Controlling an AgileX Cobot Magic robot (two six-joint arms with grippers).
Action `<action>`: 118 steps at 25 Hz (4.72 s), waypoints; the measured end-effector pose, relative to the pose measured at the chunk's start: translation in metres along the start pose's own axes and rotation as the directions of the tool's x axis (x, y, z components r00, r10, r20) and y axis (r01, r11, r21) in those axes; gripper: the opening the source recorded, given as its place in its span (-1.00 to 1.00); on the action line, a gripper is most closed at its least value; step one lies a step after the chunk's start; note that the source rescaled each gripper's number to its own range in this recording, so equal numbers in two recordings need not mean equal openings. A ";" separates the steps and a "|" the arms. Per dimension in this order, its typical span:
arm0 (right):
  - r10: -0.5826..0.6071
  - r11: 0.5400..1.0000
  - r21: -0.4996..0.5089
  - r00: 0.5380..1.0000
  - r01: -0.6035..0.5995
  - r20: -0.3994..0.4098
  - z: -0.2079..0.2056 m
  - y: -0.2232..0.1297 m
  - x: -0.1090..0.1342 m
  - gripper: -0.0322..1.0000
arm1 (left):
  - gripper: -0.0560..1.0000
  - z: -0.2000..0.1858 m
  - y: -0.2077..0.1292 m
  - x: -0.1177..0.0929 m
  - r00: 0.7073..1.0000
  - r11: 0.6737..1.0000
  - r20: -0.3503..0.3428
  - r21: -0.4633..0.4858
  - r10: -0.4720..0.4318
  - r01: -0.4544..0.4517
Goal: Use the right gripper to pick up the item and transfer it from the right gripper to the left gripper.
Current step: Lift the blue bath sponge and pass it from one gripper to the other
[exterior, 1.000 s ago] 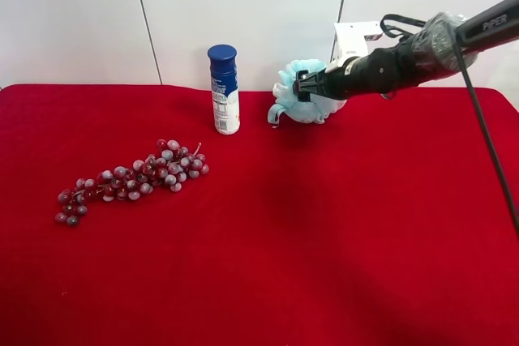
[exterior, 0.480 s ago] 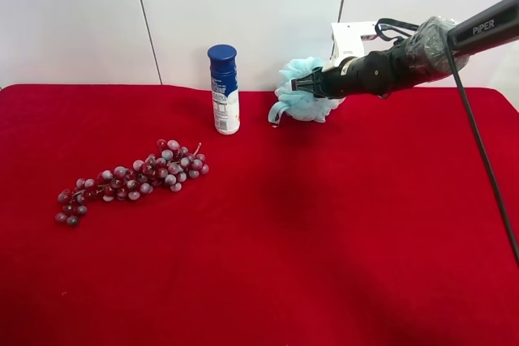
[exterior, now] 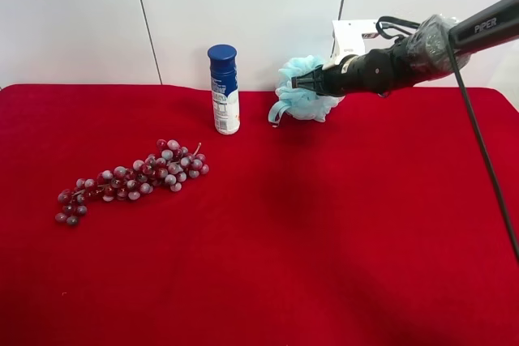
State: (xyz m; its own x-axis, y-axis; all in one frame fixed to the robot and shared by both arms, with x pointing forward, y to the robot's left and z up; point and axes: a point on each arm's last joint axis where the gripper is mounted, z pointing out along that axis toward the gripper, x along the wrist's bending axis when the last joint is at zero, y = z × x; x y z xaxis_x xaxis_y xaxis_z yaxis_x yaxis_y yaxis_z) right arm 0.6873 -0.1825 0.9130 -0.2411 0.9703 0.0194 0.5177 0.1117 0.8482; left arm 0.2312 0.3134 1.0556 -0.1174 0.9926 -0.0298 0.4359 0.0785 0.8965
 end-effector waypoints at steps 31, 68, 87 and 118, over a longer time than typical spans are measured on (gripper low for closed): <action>-0.212 0.969 -0.189 0.923 0.157 -0.321 -0.241 0.050 0.120 -0.89 | 1.00 0.000 0.000 0.000 1.000 1.000 0.001 0.000 -0.001 0.001; -0.420 0.904 -0.285 0.781 0.317 -0.462 -0.238 0.019 0.192 -0.92 | 1.00 0.016 0.008 -0.004 1.000 0.993 0.003 0.116 0.018 -0.018; -0.432 0.902 -0.260 0.722 0.345 -0.541 -0.256 0.002 0.219 -0.92 | 1.00 0.043 0.038 -0.054 0.875 0.986 0.471 0.049 0.116 -0.157; -0.420 0.907 -0.287 0.724 0.309 -0.547 -0.257 0.006 0.221 -0.93 | 1.00 0.173 0.065 -0.100 0.634 0.947 0.751 0.036 0.185 -0.319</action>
State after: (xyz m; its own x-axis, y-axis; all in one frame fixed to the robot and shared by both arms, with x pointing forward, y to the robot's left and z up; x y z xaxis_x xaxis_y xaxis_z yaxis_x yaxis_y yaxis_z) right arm 0.4256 -0.0226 1.0582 -0.8409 0.5386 -0.0525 0.1595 0.3395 0.9270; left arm 0.4253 0.2350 1.0404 0.6764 0.7130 -0.1847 0.4823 -0.2393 0.8427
